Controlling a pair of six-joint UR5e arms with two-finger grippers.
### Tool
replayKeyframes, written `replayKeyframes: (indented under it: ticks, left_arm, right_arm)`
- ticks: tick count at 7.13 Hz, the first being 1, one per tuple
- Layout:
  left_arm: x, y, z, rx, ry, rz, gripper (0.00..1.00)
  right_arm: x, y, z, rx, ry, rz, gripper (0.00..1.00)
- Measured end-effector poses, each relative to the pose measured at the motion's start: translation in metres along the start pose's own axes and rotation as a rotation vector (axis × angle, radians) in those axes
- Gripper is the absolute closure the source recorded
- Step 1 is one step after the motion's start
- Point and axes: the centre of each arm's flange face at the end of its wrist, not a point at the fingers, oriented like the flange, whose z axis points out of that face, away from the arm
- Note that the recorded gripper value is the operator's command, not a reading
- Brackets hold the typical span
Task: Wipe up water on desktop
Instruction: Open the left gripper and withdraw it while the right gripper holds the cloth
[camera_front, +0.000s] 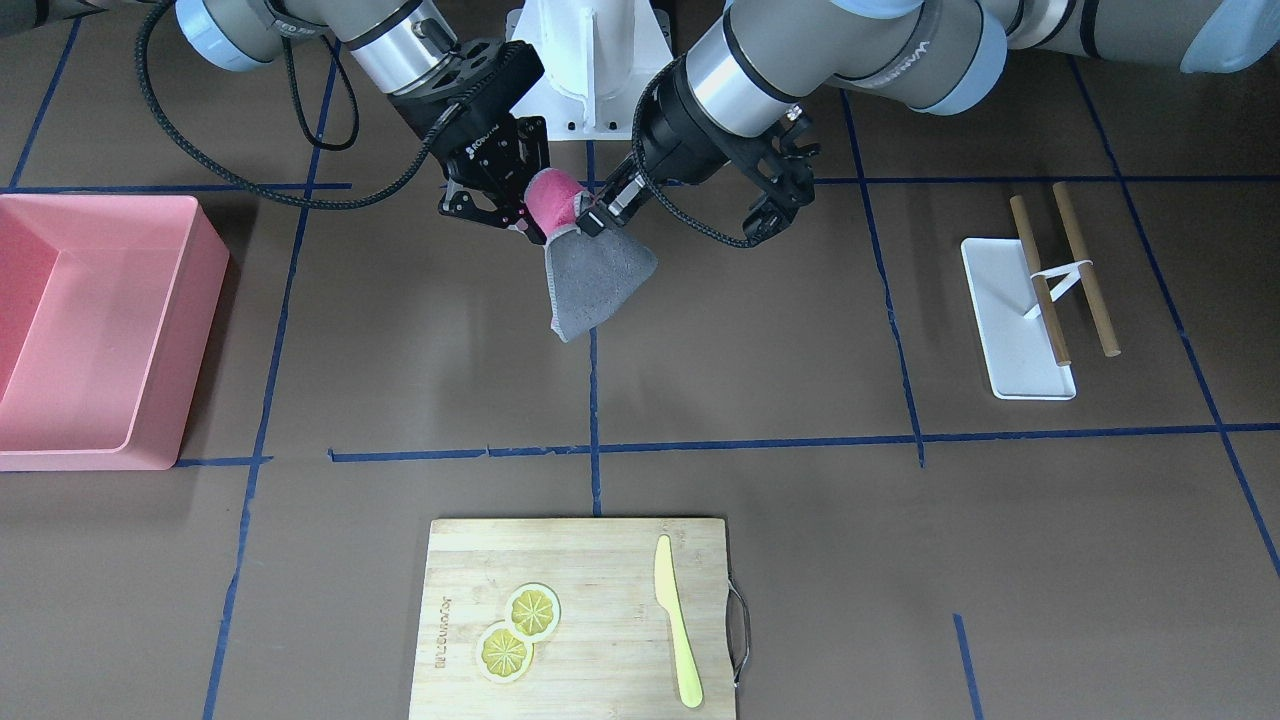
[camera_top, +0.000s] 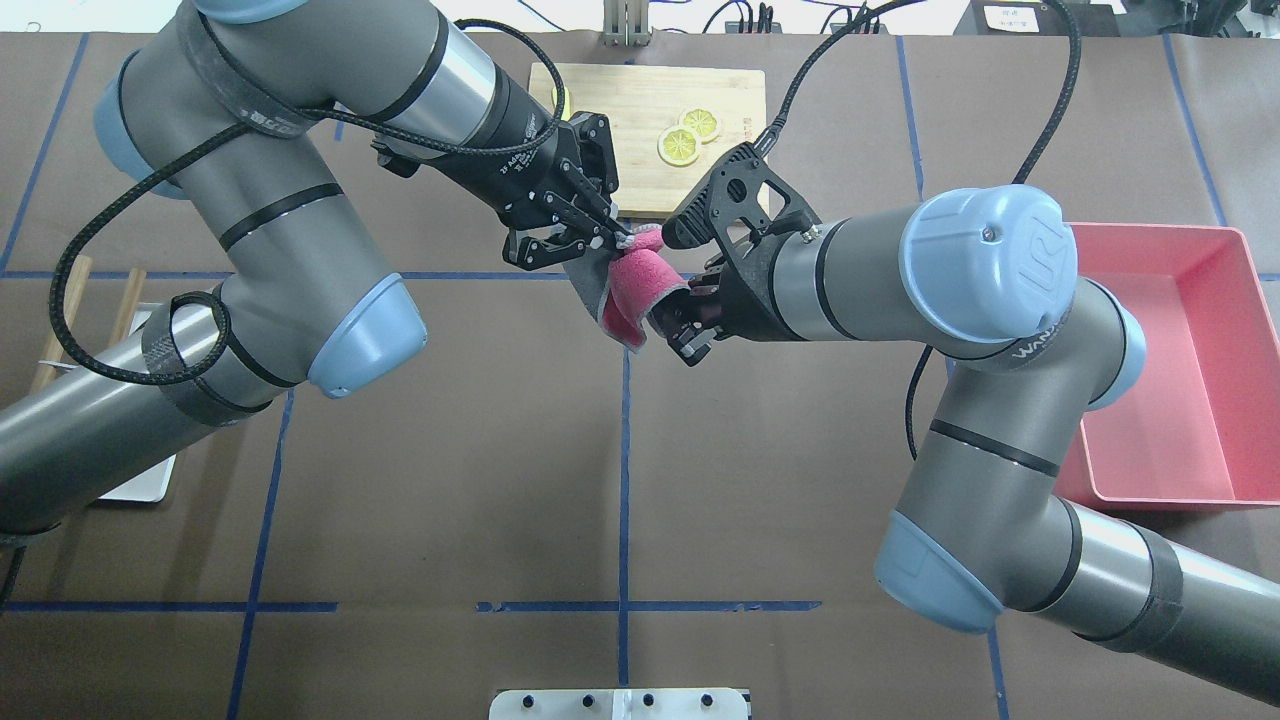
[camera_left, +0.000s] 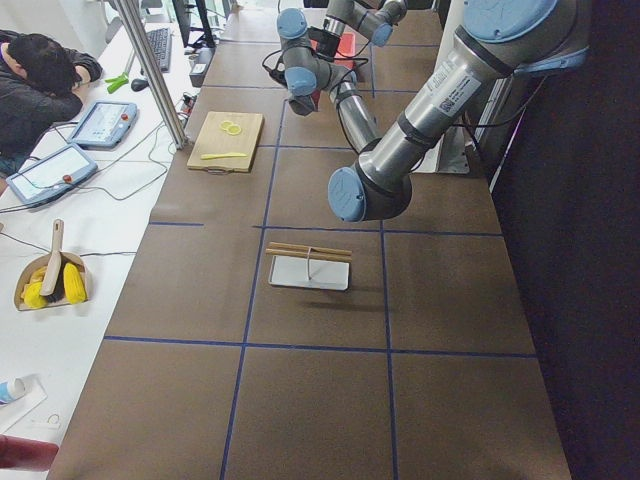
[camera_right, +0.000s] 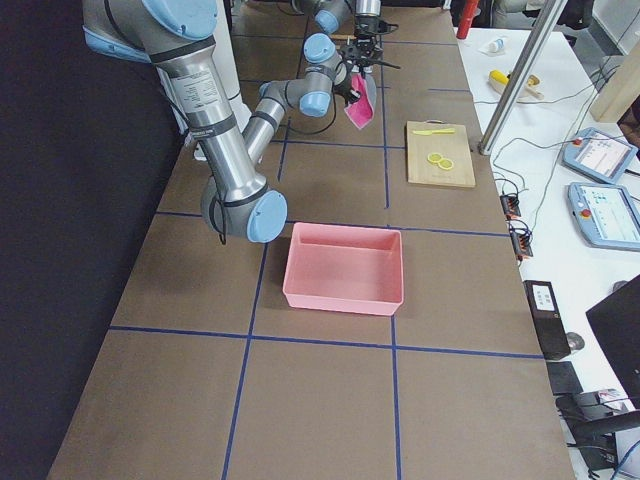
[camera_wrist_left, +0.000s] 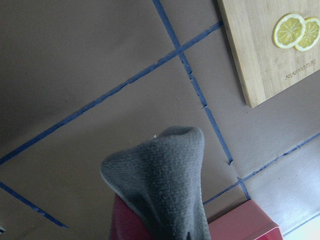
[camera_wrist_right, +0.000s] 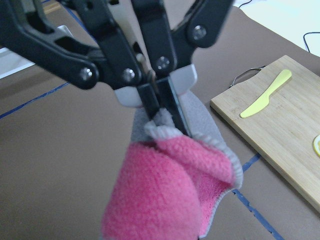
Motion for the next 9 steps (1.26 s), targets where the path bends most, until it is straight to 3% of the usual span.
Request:
replayKeyframes:
  ticks: [1, 2, 3, 5, 7, 9]
  left_arm:
    - [0.0, 0.0, 0.0, 0.0, 0.0, 0.0, 0.94]
    - [0.0, -0.001, 0.0, 0.0, 0.0, 0.002, 0.63]
    - [-0.001, -0.001, 0.0, -0.002, 0.002, 0.008, 0.01]
    - [-0.005, -0.008, 0.001, -0.006, 0.006, 0.109, 0.0]
    - [-0.017, -0.037, 0.0, 0.021, -0.009, 0.246, 0.0]
    - [-0.03, -0.1, -0.019, 0.092, -0.024, 0.431, 0.0]
  right_arm:
    - [0.0, 0.0, 0.0, 0.0, 0.0, 0.001, 1.0]
    - [0.0, 0.0, 0.0, 0.0, 0.0, 0.001, 1.0]
    - [0.0, 0.0, 0.0, 0.0, 0.001, 0.002, 1.0]
    - [0.004, 0.001, 0.0, -0.01, 0.009, 0.005, 1.0]
    - [0.01, 0.004, 0.002, -0.068, 0.042, 0.046, 1.0]
    - [0.022, 0.012, 0.003, -0.153, 0.113, 0.275, 1.0]
